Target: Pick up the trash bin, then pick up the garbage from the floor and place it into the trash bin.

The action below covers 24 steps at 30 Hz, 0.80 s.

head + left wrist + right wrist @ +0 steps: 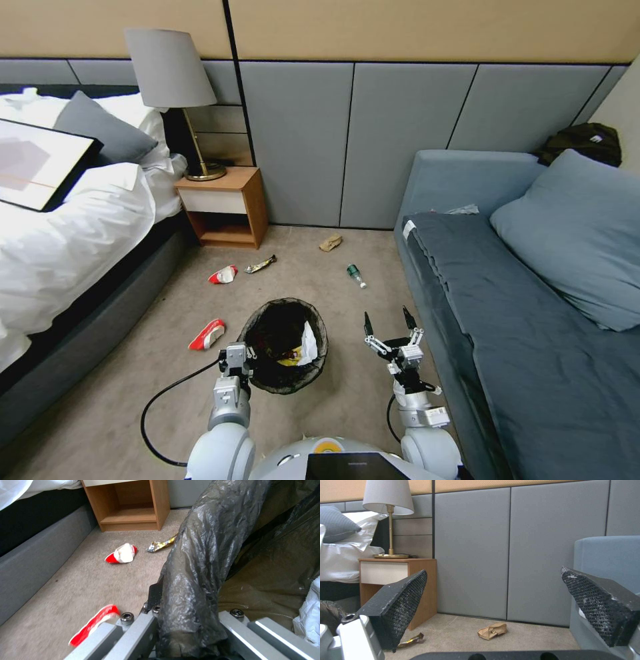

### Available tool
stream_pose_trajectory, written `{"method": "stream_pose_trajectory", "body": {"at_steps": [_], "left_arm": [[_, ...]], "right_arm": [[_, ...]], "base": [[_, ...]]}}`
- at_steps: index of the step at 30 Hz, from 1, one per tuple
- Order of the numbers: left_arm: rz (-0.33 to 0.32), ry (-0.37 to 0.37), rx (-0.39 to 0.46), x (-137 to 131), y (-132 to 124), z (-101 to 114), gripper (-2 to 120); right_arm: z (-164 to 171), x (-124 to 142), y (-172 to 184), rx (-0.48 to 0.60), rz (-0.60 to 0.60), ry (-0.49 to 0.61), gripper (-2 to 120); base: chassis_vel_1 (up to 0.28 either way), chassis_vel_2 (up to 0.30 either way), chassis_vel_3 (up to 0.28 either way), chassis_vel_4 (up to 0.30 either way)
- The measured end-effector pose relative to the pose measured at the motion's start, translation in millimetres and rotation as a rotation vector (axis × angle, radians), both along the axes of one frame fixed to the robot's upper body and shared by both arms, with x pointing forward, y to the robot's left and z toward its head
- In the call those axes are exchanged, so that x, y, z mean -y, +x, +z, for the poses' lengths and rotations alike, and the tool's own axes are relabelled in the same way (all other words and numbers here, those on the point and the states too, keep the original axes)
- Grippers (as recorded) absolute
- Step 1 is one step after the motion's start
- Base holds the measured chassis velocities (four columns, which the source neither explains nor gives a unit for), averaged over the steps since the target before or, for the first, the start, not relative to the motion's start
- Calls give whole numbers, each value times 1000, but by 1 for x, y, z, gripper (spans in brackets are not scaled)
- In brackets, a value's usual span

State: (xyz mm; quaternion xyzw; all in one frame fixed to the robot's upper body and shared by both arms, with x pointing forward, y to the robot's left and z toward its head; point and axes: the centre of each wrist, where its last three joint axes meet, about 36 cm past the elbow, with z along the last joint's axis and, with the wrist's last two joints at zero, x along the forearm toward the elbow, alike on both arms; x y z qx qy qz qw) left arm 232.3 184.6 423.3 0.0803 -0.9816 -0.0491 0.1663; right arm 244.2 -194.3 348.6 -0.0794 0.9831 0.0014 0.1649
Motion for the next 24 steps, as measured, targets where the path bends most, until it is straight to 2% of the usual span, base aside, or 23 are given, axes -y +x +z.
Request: {"method": "stream_pose_trajectory", "body": {"at_steps": [19,24], "left_arm": [[1,-1,7,1,1,0,0],[2,-2,-5,2,2,-6,0]], "right_arm": [[-3,-4,4,-6,10,2,100],[-5,-5,7,-10,19,-1,100]], "base": [[-166,161,158,-168],[-161,162,149,-161]]}}
